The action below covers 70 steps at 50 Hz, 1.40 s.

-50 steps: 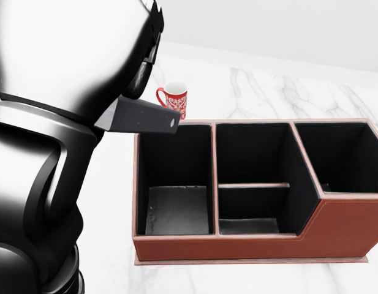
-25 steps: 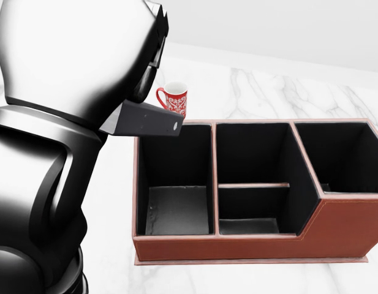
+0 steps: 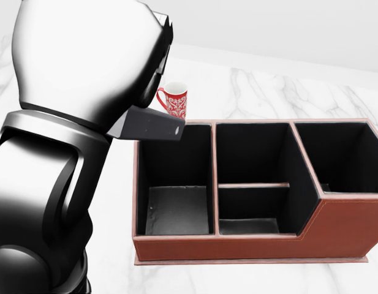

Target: Pick up the book and place it in the left compartment of the caddy.

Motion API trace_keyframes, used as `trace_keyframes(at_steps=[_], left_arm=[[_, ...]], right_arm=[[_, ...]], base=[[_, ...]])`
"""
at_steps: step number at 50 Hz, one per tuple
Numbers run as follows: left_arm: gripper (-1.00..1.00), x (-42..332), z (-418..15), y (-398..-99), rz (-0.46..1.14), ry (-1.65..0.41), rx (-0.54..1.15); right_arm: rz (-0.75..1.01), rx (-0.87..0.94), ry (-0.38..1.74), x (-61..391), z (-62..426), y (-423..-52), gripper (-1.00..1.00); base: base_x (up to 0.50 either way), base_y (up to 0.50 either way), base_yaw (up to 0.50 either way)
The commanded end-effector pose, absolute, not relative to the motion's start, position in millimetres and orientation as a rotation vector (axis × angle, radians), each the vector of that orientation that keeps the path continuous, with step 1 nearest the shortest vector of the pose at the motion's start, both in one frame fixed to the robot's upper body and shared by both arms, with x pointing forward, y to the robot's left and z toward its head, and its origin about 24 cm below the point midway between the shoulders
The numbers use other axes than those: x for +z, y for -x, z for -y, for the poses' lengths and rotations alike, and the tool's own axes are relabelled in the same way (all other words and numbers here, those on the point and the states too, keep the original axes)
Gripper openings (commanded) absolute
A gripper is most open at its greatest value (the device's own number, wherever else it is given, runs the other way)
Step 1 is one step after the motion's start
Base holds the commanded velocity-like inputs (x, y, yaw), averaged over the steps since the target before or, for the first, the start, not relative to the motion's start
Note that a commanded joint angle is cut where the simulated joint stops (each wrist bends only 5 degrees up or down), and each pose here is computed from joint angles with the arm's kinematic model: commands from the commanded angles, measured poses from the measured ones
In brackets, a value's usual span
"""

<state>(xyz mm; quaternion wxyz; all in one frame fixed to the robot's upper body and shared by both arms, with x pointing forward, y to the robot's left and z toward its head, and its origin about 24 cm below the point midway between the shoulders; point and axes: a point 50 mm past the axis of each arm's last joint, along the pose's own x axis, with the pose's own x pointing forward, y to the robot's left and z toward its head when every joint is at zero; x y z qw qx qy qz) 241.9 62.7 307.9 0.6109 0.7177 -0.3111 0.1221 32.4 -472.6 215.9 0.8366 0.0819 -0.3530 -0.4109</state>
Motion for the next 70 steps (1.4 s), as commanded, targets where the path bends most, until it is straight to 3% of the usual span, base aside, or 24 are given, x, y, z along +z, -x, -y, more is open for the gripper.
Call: trace_keyframes(at_steps=[1, 23, 40, 70], left_arm=[[-1.0, 304.8, -52.5, -242.4, 0.755, -1.655, 0.293], [-1.0, 275.2, -38.4, -253.9, 0.698, -1.688, 0.225], [-1.0, 278.3, -24.5, -253.6, 0.732, -1.685, 0.195], [-1.0, 255.7, -11.9, -265.2, 0.65, -1.785, 0.128]], right_arm=[[0.758, -0.873, -0.166, 219.0, 472.1, -30.2, 1.0], [0.755, -0.868, -0.162, 218.3, 471.5, -30.9, 1.0], [0.74, -0.868, -0.166, 214.9, 472.0, -33.2, 1.0], [0.742, -0.868, -0.166, 215.7, 472.7, -32.9, 1.0]], base=[[0.0, 0.0, 0.0], [0.0, 0.0, 0.0], [0.0, 0.0, 0.0], [0.0, 0.0, 0.0]])
